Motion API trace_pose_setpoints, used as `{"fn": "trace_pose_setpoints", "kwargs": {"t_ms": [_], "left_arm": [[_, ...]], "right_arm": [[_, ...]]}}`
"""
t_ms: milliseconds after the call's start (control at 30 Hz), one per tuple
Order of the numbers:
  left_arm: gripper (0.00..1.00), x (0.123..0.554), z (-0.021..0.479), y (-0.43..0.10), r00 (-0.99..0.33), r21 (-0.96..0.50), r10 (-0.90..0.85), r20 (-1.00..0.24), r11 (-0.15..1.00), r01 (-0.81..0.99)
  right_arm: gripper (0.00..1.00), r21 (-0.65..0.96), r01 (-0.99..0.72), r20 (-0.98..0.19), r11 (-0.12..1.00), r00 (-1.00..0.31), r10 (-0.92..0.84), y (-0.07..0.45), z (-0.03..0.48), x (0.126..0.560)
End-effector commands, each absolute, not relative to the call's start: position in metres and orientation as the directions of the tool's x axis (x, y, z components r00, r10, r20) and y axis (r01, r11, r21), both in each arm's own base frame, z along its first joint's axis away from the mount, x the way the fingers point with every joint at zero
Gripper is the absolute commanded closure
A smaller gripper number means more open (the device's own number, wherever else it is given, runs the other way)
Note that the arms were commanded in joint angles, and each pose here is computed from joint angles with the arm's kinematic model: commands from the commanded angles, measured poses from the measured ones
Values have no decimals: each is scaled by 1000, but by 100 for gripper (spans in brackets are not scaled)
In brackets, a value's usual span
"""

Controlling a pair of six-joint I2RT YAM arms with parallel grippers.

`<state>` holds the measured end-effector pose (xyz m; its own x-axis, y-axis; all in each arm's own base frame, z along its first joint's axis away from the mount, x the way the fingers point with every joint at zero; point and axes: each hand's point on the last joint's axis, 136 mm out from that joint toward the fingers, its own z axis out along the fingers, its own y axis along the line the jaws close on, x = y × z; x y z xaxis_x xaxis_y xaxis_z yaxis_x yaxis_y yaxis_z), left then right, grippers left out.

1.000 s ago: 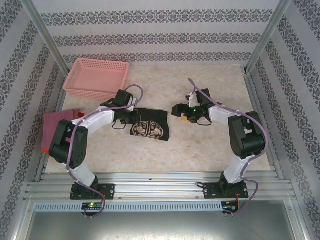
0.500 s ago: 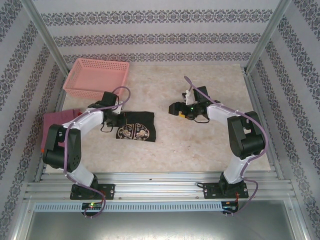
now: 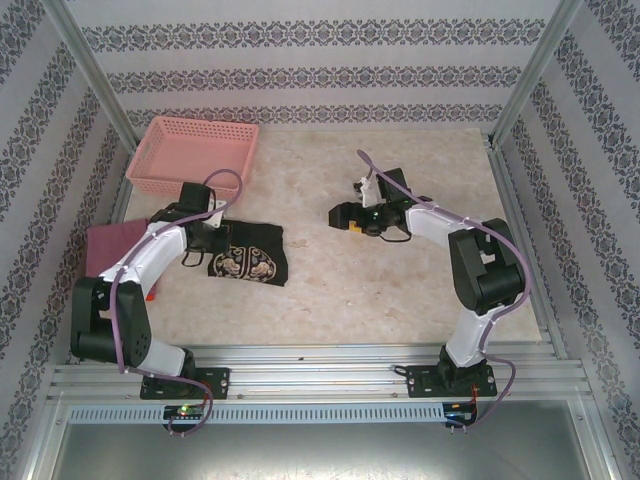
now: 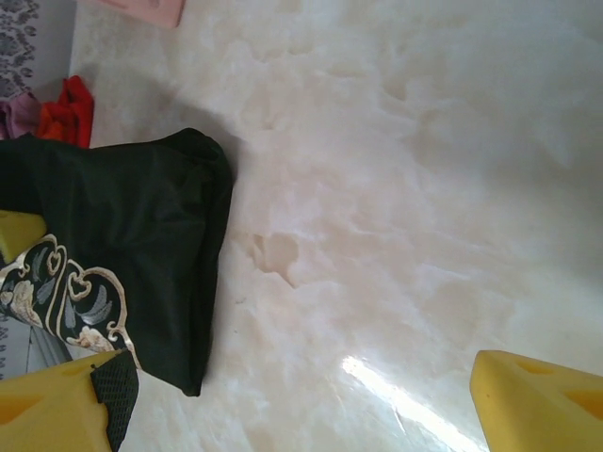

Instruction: Fold and stack the t-shirts

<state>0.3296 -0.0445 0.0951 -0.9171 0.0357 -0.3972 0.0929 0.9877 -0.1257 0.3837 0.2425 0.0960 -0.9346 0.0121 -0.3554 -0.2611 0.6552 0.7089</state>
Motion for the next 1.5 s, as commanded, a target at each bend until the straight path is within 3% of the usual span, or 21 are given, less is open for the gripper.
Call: {"fn": "trace_pose_setpoints", "kwargs": {"t_ms": [0, 200, 567, 900, 1467], "left_arm": [[100, 314, 105, -10, -929, 14, 107, -355, 994, 109], [100, 306, 122, 26, -922, 144, 179, -342, 980, 136], [100, 293, 145, 71, -923, 256, 189, -334, 961, 105], [100, 292, 179, 114, -919, 354, 212, -331, 931, 87], [100, 277, 213, 154, -923, 430, 231, -309, 899, 81]], "right_arm": [[9, 714, -327, -385, 620, -922, -43, 257, 106, 385], [9, 726, -366, -385, 582, -918, -96, 278, 114, 382], [8, 711, -537, -479, 455, -843, -246, 338, 136, 356], [4, 615, -748, -665, 251, -663, -345, 378, 180, 317], [3, 610, -752, -634, 251, -652, -415, 383, 170, 310]]}}
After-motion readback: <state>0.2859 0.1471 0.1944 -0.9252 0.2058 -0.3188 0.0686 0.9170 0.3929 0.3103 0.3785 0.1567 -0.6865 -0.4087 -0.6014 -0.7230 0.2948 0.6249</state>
